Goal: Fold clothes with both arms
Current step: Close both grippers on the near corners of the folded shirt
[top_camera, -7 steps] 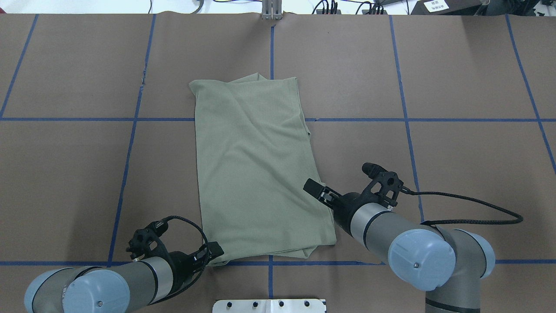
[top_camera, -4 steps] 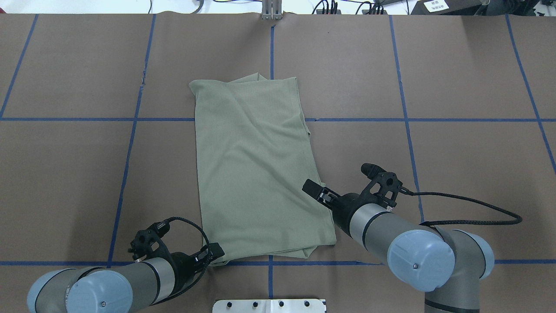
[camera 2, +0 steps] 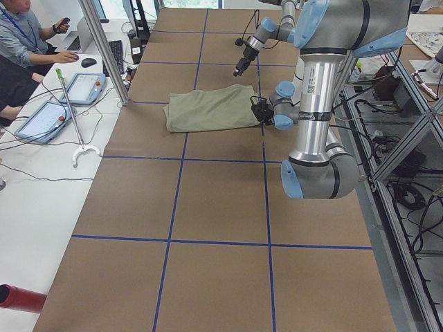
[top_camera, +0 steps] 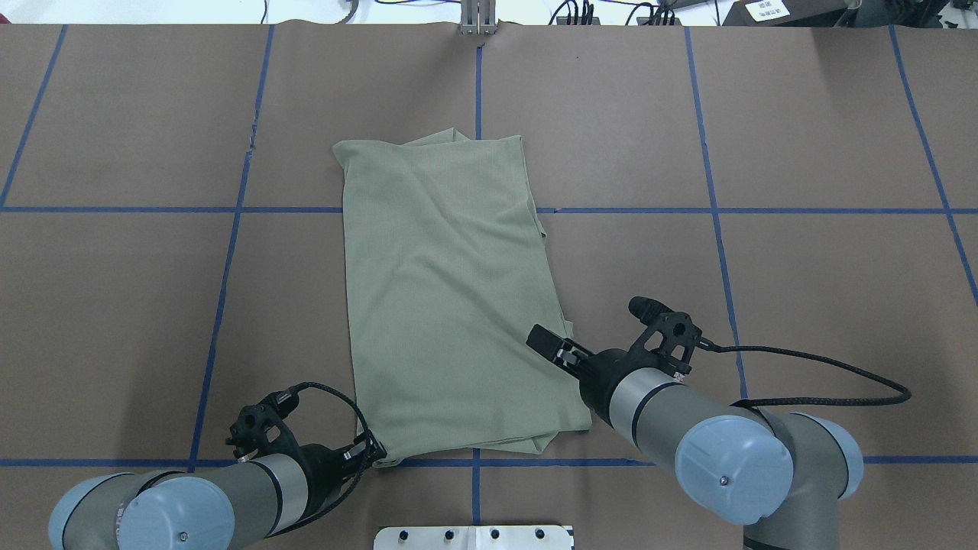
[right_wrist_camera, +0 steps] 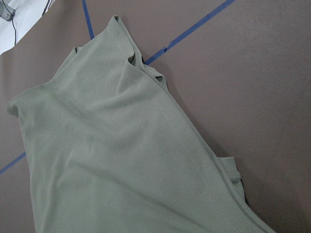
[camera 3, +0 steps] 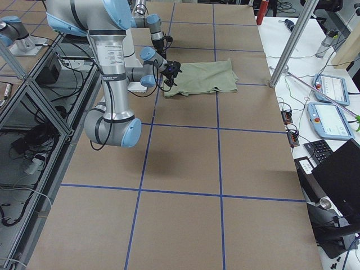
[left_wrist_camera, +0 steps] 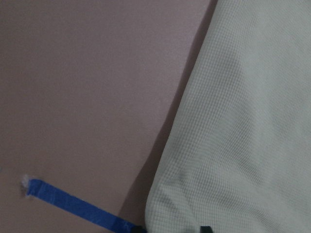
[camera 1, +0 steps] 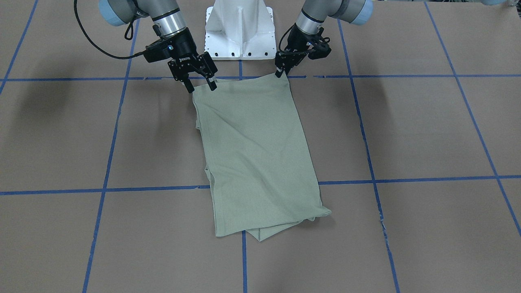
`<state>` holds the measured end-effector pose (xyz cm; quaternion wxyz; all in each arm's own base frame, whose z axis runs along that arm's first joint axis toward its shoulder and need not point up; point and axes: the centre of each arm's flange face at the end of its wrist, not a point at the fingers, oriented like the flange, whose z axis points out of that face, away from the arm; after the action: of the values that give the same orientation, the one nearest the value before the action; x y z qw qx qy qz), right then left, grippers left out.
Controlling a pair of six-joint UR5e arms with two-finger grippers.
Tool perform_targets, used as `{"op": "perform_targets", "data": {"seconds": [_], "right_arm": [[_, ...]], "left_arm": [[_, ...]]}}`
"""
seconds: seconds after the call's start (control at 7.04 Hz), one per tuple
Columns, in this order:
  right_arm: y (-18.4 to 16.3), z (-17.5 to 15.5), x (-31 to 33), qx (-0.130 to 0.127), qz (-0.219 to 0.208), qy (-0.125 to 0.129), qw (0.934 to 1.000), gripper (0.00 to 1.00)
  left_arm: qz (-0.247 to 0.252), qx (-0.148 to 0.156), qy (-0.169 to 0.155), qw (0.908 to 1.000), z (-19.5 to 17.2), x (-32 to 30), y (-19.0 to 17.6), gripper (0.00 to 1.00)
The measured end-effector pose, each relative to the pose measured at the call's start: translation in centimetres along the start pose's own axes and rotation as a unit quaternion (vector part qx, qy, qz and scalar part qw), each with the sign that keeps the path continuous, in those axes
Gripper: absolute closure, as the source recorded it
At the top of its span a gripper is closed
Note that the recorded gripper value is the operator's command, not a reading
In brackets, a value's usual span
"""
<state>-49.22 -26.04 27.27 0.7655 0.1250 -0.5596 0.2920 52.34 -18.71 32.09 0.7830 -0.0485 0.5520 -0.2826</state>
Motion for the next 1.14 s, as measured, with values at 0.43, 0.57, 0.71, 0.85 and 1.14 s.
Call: {"op": "perform_targets", "data": {"seconds": [0.43,0.57,0.71,0.85,1.14], "right_arm": [[3.4,1.0,0.2,0.001,0.048,0.052,0.9975,0.19],[4.9,1.5,0.0,0.003,0.056,0.076,0.9956,0.19],[6.3,2.2,0.5,0.003,0.055,0.094,0.9941,0.19],[7.2,3.0,1.1,0.004,0.050,0.106,0.9931,0.18],[8.3,3.9,2.1,0.002,0.042,0.120,0.9919,0.18]], "left_arm": [[-0.001,-0.004,0.005,1.0000,-0.2,0.5,0.4,1.00],[-0.001,-0.004,0.006,1.0000,-0.2,0.6,0.4,1.00],[-0.001,-0.004,0.007,1.0000,-0.3,0.7,0.4,1.00],[-0.001,-0.004,0.008,1.0000,-0.4,0.7,0.4,1.00],[-0.001,-0.005,0.009,0.9999,-0.5,0.8,0.4,1.00]]}}
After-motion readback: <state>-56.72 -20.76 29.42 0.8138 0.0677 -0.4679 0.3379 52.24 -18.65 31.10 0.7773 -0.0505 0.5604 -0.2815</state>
